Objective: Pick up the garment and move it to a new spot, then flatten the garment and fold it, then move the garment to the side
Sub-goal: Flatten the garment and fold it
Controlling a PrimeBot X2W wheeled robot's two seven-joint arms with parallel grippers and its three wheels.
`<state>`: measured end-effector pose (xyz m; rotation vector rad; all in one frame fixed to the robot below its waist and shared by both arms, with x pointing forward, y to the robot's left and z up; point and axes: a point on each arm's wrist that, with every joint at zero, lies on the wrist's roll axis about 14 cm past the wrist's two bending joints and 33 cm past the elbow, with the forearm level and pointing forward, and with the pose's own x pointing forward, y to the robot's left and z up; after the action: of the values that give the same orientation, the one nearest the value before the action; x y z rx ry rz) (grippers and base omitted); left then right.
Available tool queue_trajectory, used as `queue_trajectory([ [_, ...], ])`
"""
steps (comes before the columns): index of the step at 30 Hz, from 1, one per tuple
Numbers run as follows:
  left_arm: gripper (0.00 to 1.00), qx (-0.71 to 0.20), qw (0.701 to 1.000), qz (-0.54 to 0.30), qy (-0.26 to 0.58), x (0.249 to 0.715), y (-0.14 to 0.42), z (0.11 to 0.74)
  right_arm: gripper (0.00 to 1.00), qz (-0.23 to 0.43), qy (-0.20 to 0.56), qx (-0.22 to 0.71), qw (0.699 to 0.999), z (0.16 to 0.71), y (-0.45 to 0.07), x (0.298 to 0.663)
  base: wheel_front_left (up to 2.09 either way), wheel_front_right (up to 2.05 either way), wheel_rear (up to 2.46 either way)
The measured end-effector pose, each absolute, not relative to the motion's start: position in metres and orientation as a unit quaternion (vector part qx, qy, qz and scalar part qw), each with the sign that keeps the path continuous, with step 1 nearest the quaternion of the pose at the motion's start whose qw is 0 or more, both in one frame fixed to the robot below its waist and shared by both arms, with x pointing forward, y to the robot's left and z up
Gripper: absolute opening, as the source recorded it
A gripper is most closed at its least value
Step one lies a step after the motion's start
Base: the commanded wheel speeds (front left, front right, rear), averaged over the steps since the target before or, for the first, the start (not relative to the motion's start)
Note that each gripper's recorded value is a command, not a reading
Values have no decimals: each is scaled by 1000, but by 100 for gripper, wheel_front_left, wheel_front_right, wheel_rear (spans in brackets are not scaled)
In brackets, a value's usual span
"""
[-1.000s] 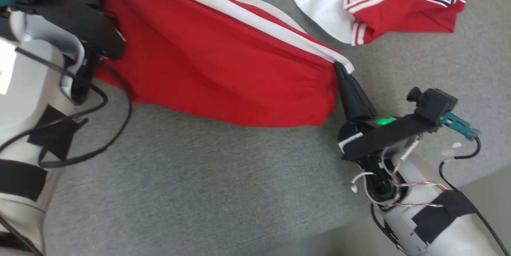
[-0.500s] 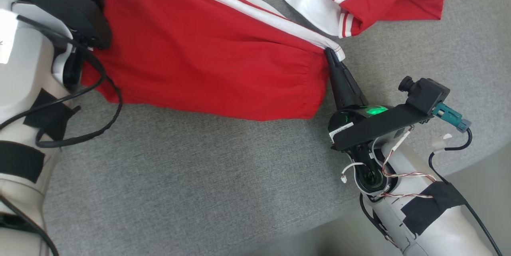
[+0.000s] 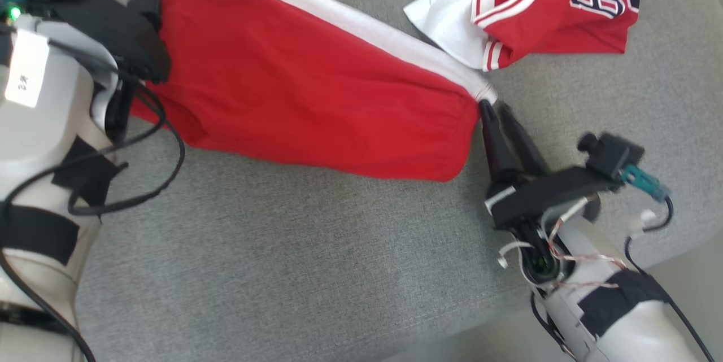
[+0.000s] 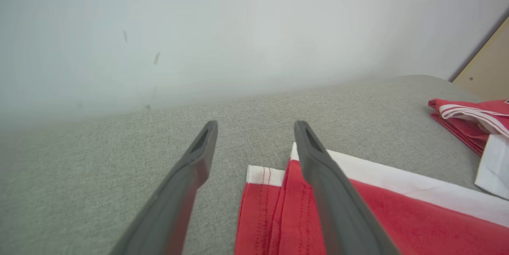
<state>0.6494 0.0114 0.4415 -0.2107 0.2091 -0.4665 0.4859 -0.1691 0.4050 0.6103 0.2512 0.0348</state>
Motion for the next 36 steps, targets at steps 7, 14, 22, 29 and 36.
queue_trajectory([
  [7,100,-109,961,-240,86,621,18,461,100,4,122,299,946,411,-178,469,0,0,0],
  [14,100,-116,958,-251,81,584,27,474,100,7,118,311,943,420,-176,447,0,0,0],
  [22,100,-126,952,-268,75,524,36,486,100,17,89,333,938,443,-173,421,0,0,0],
  [29,100,-132,954,-258,81,479,56,480,100,17,57,311,949,462,-185,405,0,0,0],
  [36,100,-147,959,-229,73,449,69,482,100,21,44,230,972,474,-189,397,0,0,0],
])
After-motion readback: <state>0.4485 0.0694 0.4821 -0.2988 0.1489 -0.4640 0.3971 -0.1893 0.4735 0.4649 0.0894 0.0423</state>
